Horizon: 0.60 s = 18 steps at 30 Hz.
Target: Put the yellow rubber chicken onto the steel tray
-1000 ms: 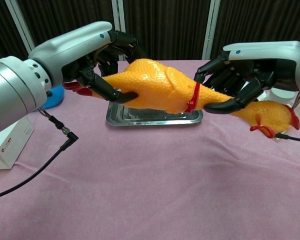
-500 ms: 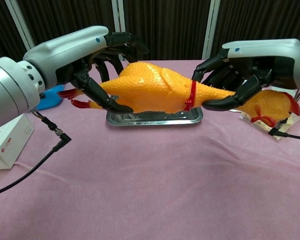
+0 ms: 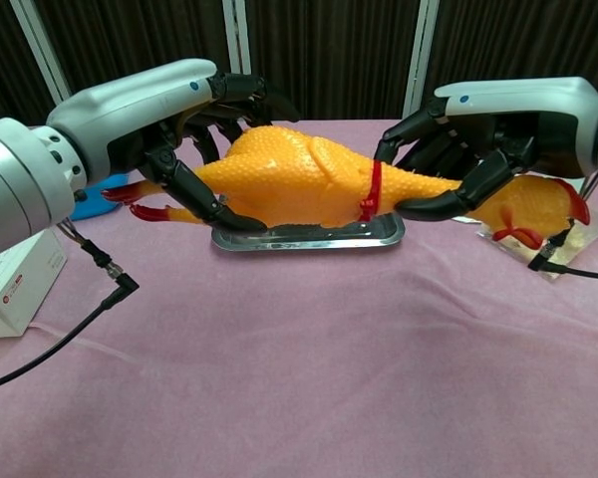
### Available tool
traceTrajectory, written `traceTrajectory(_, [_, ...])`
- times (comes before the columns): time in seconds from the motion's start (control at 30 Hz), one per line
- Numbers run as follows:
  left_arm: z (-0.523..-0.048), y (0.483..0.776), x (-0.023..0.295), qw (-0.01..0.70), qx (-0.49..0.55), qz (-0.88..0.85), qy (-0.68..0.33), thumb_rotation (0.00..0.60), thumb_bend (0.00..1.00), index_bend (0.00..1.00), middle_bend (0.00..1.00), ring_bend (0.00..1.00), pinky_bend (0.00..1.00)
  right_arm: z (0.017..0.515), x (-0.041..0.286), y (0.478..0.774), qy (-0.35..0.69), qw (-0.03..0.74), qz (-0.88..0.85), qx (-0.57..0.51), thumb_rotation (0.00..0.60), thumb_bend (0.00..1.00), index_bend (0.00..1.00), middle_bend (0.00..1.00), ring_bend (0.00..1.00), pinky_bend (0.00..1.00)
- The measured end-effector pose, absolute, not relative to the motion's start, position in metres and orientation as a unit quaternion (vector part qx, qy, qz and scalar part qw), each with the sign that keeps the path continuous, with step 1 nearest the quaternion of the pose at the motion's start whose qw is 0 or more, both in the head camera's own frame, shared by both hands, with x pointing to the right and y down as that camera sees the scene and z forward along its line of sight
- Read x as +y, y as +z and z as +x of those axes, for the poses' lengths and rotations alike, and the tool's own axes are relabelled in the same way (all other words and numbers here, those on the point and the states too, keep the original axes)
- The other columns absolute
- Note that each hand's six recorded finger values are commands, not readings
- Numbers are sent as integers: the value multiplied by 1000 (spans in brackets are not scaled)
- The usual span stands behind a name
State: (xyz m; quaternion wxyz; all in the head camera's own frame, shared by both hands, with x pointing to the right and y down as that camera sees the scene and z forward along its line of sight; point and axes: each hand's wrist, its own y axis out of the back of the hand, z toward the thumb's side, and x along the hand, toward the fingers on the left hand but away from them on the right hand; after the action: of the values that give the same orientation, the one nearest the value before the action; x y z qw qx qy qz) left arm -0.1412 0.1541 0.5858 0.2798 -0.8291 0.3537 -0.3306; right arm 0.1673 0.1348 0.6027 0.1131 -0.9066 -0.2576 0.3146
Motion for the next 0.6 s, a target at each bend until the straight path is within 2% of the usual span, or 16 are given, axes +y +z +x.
traceTrajectory(0.07, [-138, 587, 155, 280, 357, -829, -327, 600, 271, 327, 441, 421, 527, 164, 137, 601, 310, 110, -909, -254, 600, 689, 1000, 725, 748, 871])
traceTrajectory(0.17, [-134, 585, 154, 276, 371, -829, -315, 600, 438, 489, 620, 563, 652, 158, 141, 596, 302, 108, -914, -249, 600, 692, 1000, 725, 750, 871])
traceTrajectory(0.27, [-131, 583, 154, 281, 387, -825, -301, 600, 527, 596, 724, 638, 704, 156, 142, 595, 300, 104, -916, -246, 600, 694, 1000, 725, 751, 871])
traceTrajectory(0.43, [-131, 582, 154, 276, 396, -827, -288, 600, 582, 732, 860, 746, 758, 154, 143, 595, 299, 99, -917, -244, 600, 695, 1000, 725, 752, 871])
traceTrajectory(0.5, [-132, 582, 153, 277, 399, -826, -286, 600, 585, 753, 882, 769, 764, 155, 142, 595, 299, 96, -918, -244, 600, 695, 1000, 725, 753, 872])
traceTrajectory(0.57, [-134, 582, 152, 275, 402, -826, -284, 600, 545, 727, 857, 757, 759, 155, 142, 596, 299, 94, -918, -244, 600, 695, 1000, 725, 752, 872])
traceTrajectory(0.6, [-134, 582, 152, 275, 402, -826, -284, 600, 480, 683, 813, 724, 744, 155, 142, 596, 300, 94, -917, -244, 600, 695, 1000, 725, 753, 872])
